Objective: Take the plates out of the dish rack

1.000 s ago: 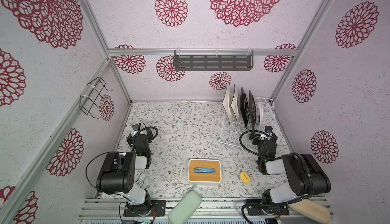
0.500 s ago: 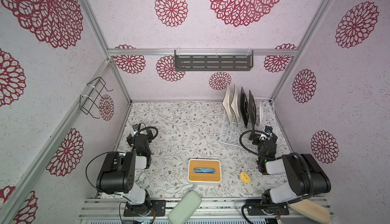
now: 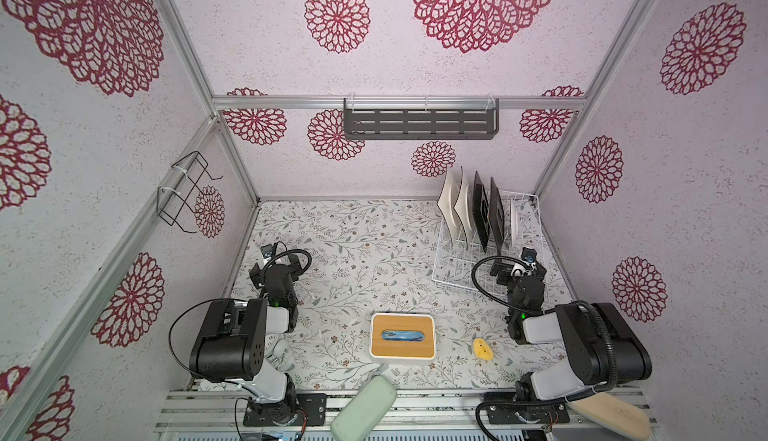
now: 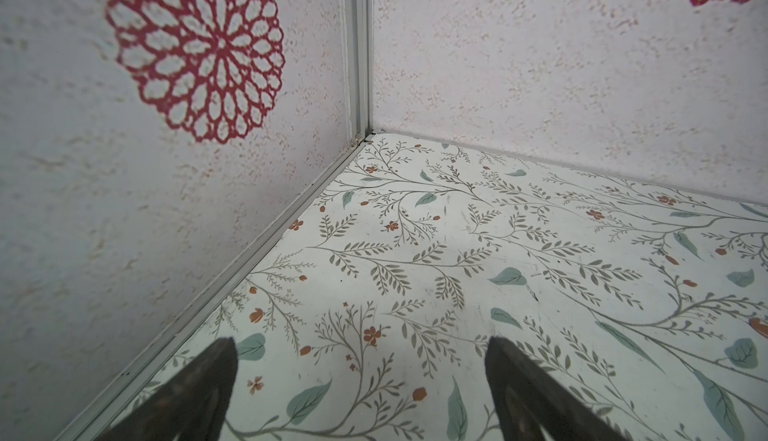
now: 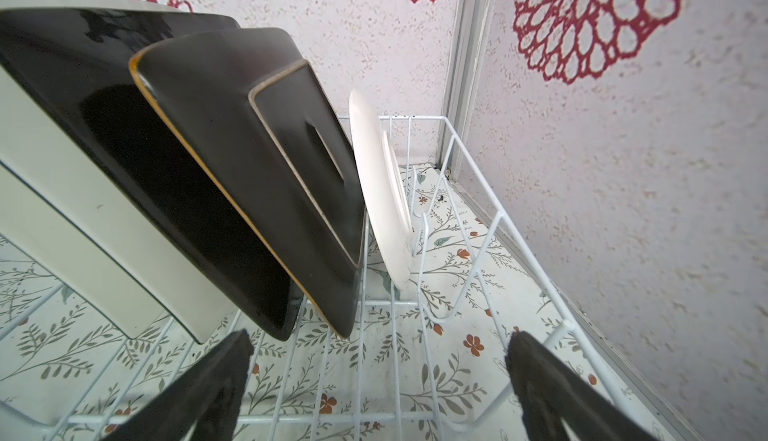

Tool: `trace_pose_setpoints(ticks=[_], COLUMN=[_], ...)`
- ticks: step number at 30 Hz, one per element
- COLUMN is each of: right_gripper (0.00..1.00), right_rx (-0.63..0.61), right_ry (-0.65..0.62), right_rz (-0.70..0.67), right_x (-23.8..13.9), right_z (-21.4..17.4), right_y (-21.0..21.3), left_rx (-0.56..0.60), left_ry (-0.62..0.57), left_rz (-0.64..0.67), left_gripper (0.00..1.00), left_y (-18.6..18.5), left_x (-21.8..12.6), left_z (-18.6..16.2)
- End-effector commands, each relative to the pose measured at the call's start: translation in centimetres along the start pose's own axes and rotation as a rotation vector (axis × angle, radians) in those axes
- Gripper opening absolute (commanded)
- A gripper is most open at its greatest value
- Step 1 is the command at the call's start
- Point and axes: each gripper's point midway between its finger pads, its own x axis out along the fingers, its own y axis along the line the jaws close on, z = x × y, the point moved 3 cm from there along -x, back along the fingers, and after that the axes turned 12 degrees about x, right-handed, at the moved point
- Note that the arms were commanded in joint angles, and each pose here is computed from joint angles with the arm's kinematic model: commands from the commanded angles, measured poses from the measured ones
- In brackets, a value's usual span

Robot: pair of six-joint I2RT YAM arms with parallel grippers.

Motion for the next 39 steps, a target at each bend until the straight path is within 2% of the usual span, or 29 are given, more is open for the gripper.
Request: trace_pose_setpoints(ticks=[1,8,12,16,17,18,19,23,26,30,35,39], right_gripper=[0.99,0.99,0.99,0.99,0.99,0.99,0.99,0.99,0.99,0.99,0.99,0.99], right_rx=[-0.033,-0.037,-0.047,-0.055,-0.055,-0.059,-0.033,-0.025,-0.010,-0.027,-0.065,-0.079], right_ry=[0.087,0.057,0.062,0.079,0.090,0.110,0.154,0.182,0.191,0.203,0.275,0.356], right_rz=[-0.021,0.000,0.037,0.047,0.034,0.030,-0.002,0.009,0.015,-0.043,-0.140,-0.126], right_x=[-0.1,-0.8,-1.0,-0.9,-0.8,-0.3,0.2,0.0,-0.5,-1.2,-2.0,-2.7], right_z=[-2.2,-1.5,-1.1,-0.3,0.1,1.3,2.9,4.9,7.0,9.4,10.6,10.1], right_y=[-0.7,-0.5,0.0,0.5,0.5,0.9,1.2,2.0,2.6,2.8,3.3,5.3], left_rx=[-0.022,-0.023,0.007,0.031,0.031,-0.002,-0.027,-0.018,-0.062,-0.130,-0.173,-0.195], left_ry=[-0.035,-0.042,-0.086,-0.064,-0.062,-0.105,-0.043,-0.020,-0.004,0.026,0.115,0.203], left_rz=[0.006,0.010,0.000,0.035,0.047,0.049,-0.007,-0.010,-0.068,-0.191,-0.295,-0.363], left_gripper=[0.97,0.97,0.97,0.97,0.97,0.97,0.97,0.97,0.97,0.97,0.97,0.97], left_y=[0.3,0.4,0.0,0.5,0.9,1.5,1.3,1.1,0.6,-0.8,-2.2,-3.5], left_x=[0.2,0.0,-1.1,-1.9,-2.2,-3.0,-3.5,-4.0,-4.7,-6.1,-7.2,-7.5], left_z=[1.3,1.3,2.6,4.8,6.1,8.9,11.5,12.6,13.7,14.7,14.3,12.6])
